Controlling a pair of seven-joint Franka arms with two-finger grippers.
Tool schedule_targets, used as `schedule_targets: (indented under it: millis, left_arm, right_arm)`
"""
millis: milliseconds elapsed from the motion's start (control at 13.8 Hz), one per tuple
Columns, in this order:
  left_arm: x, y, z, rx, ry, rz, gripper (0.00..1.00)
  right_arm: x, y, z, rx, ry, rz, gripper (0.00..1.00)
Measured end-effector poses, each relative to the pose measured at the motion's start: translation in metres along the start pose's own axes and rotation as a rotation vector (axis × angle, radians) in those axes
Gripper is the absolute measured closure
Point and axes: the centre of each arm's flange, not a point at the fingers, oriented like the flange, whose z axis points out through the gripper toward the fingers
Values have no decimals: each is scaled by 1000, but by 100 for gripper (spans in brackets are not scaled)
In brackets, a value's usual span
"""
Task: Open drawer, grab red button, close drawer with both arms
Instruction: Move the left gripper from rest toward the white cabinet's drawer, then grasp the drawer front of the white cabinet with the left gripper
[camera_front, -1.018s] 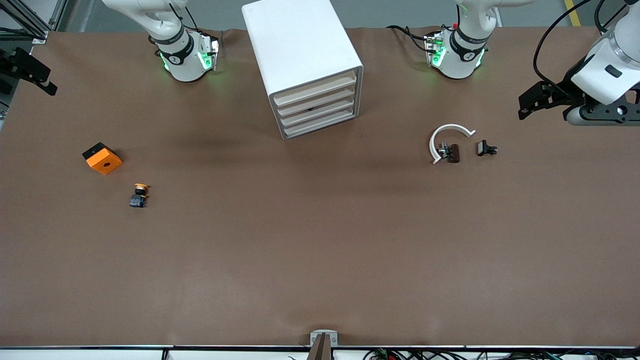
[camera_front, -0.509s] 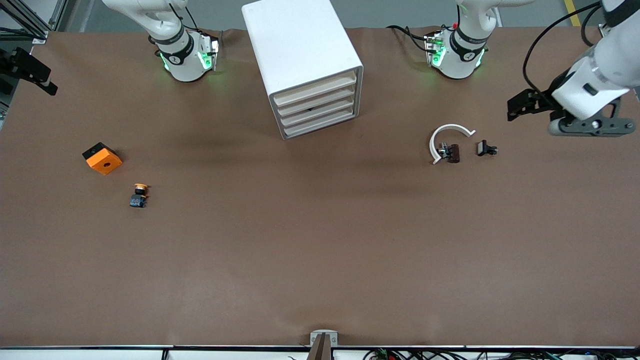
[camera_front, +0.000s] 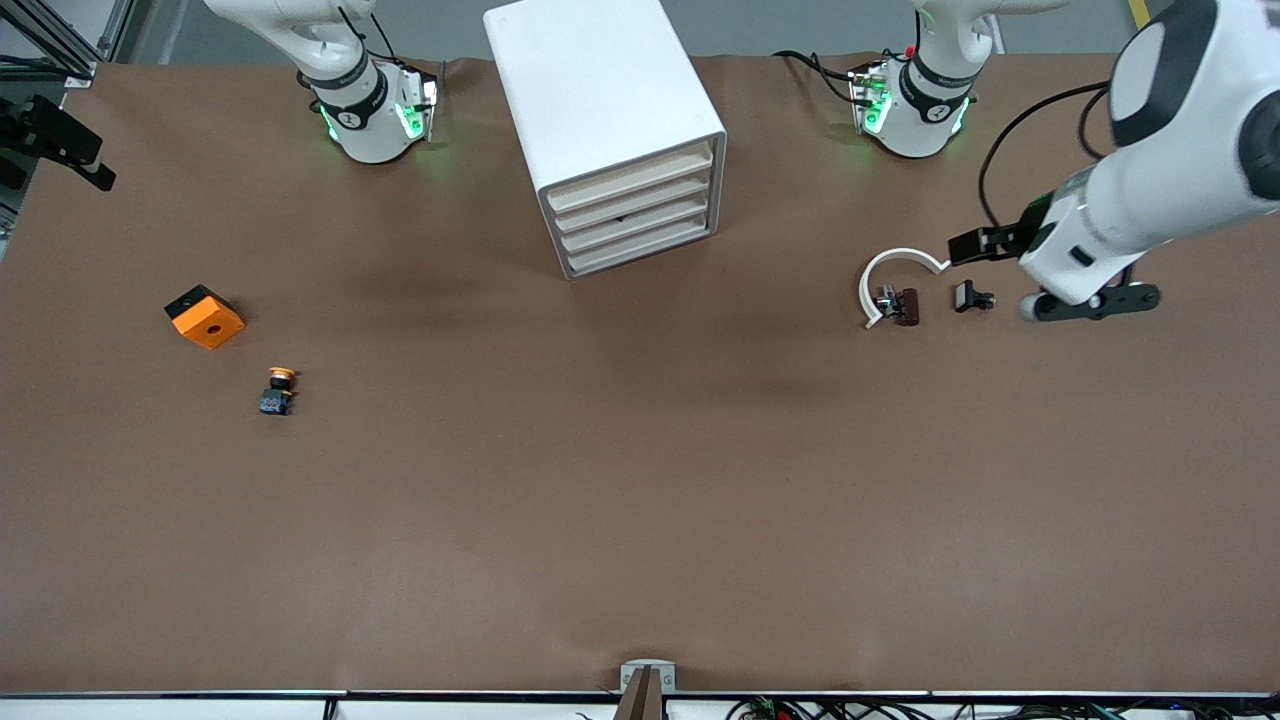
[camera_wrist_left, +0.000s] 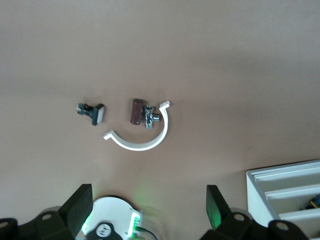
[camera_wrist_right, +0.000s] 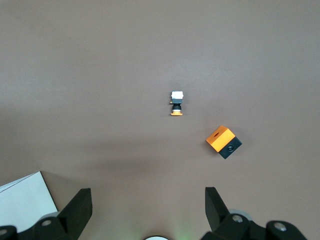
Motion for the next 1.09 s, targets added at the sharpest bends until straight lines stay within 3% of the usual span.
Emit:
schedule_targets:
  millis: [436, 1091]
  left_arm:
    - [13, 86, 66, 28, -57, -232, 0]
    - [50, 156, 104, 28, -118, -670, 0]
  right_arm:
    - [0, 0, 0, 0, -1, 0, 0]
    - [0, 1, 1, 0, -3, 2, 0]
